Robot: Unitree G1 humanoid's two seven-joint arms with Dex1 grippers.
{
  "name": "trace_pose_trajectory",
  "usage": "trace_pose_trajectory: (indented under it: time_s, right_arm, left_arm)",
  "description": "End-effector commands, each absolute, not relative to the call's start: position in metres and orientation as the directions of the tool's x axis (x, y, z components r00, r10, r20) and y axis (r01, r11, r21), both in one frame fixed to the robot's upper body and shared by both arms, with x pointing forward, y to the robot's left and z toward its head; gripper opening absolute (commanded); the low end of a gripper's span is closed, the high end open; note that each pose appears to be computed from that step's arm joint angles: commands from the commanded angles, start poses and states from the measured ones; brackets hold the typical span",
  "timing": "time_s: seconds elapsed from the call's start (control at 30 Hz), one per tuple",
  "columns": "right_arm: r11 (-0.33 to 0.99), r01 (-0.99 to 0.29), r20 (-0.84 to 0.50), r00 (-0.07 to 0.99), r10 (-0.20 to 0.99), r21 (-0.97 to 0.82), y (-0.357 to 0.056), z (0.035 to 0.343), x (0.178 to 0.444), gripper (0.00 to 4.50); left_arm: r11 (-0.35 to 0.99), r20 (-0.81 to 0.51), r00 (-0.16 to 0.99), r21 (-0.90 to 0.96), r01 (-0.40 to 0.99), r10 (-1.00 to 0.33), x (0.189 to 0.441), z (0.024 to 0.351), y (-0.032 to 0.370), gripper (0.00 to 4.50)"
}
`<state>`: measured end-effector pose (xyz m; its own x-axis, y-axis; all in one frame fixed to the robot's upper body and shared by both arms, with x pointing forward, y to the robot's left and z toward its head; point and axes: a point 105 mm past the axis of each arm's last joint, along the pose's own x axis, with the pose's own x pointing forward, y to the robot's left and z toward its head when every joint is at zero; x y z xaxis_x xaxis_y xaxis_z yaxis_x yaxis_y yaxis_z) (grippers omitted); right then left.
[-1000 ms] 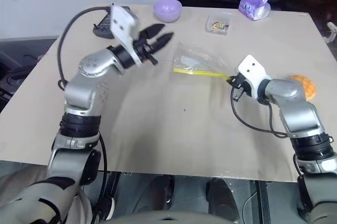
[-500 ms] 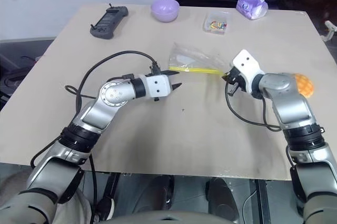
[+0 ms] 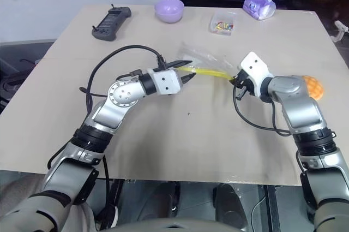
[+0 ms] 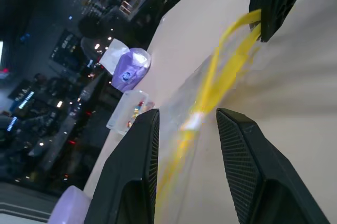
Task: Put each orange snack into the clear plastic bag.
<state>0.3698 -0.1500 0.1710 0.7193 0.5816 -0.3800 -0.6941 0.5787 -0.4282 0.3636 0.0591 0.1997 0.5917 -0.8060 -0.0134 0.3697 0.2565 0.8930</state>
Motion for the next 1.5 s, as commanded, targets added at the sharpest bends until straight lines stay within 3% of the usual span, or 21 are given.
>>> trace_pose_trajectory:
  time_s: [0.03,0.67,0.83,0.87,1.1,1.13,1.17,1.2,1.33,1.5]
  right_arm:
    - [0.566,-0.682,-0.343,0.727,0.595,-0.463,-0.146,0.185,0.368,0.00]
    - [0.568,-0.683,-0.349,0.727,0.591,-0.460,-0.148,0.185,0.366,0.00]
    - [0.570,-0.681,-0.349,0.729,0.589,-0.459,-0.149,0.185,0.366,0.00]
    - [0.570,-0.681,-0.349,0.729,0.589,-0.460,-0.149,0.185,0.366,0.00]
    - [0.540,-0.679,-0.336,0.724,0.602,-0.497,-0.148,0.189,0.363,0.00]
    - [0.529,-0.679,-0.331,0.722,0.608,-0.510,-0.148,0.191,0.362,0.60]
    - [0.518,-0.682,-0.329,0.717,0.615,-0.516,-0.147,0.192,0.361,0.66]
    - [0.498,-0.690,-0.336,0.706,0.624,-0.526,-0.147,0.193,0.358,1.29]
    - [0.433,-0.720,-0.389,0.672,0.630,-0.543,-0.153,0.195,0.347,2.86]
    - [0.408,-0.740,-0.362,0.637,0.680,-0.535,-0.151,0.219,0.334,2.86]
  left_arm:
    - [0.277,0.045,0.585,0.908,0.314,-0.810,0.363,0.214,0.058,1.86]
    - [0.219,0.031,0.597,0.944,0.245,-0.802,0.374,0.211,0.057,1.86]
    - [0.229,0.043,0.598,0.944,0.237,-0.800,0.375,0.212,0.057,0.65]
    - [0.227,0.041,0.601,0.945,0.237,-0.798,0.375,0.211,0.058,0.07]
    - [0.240,0.028,0.603,0.931,0.274,-0.797,0.375,0.207,0.057,0.07]
    - [0.243,0.022,0.600,0.926,0.290,-0.800,0.375,0.205,0.056,0.00]
    - [0.245,0.016,0.597,0.920,0.305,-0.802,0.374,0.204,0.055,0.00]
    - [0.248,0.011,0.595,0.915,0.319,-0.804,0.374,0.202,0.054,0.00]
    - [0.268,-0.004,0.592,0.890,0.370,-0.806,0.374,0.196,0.053,0.00]
    - [0.354,0.002,0.595,0.805,0.476,-0.804,0.375,0.192,0.053,0.00]
